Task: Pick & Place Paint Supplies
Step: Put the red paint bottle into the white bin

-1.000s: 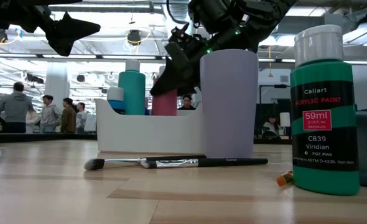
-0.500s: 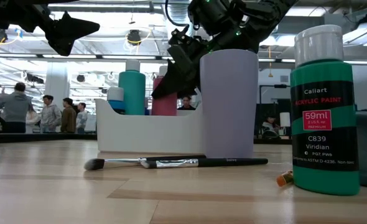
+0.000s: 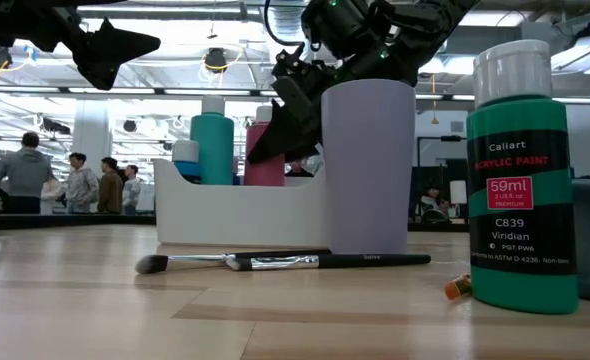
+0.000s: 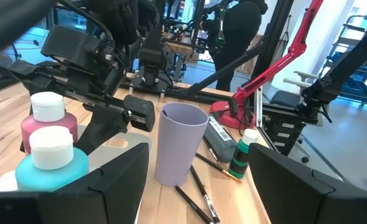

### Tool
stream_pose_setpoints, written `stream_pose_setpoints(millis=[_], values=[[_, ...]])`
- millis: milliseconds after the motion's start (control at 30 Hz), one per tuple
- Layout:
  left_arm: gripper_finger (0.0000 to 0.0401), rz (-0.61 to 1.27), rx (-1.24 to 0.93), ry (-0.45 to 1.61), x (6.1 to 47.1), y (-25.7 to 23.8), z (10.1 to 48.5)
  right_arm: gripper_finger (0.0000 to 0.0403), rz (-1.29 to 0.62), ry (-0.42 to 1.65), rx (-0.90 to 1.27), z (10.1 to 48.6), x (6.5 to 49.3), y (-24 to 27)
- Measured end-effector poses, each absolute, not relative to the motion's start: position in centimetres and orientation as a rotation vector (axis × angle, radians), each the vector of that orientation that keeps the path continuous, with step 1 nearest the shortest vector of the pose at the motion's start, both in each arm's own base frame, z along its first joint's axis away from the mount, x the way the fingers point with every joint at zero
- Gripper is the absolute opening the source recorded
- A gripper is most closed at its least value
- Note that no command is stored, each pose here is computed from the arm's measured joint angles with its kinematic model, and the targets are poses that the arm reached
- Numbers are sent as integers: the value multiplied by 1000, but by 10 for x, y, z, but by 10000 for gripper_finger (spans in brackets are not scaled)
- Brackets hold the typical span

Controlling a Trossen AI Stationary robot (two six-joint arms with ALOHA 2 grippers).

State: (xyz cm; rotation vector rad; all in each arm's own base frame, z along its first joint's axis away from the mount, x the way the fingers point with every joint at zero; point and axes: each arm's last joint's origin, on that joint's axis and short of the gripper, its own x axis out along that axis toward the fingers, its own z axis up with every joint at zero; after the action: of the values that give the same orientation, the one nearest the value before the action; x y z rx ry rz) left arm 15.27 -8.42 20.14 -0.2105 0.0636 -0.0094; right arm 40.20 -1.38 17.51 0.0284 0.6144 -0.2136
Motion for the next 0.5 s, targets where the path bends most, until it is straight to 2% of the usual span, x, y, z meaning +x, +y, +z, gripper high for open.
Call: stream_pose_setpoints(millis=[500], values=[[269,-15,-209,67,153,-84,201,250,-220,700,53,199,382,-10]])
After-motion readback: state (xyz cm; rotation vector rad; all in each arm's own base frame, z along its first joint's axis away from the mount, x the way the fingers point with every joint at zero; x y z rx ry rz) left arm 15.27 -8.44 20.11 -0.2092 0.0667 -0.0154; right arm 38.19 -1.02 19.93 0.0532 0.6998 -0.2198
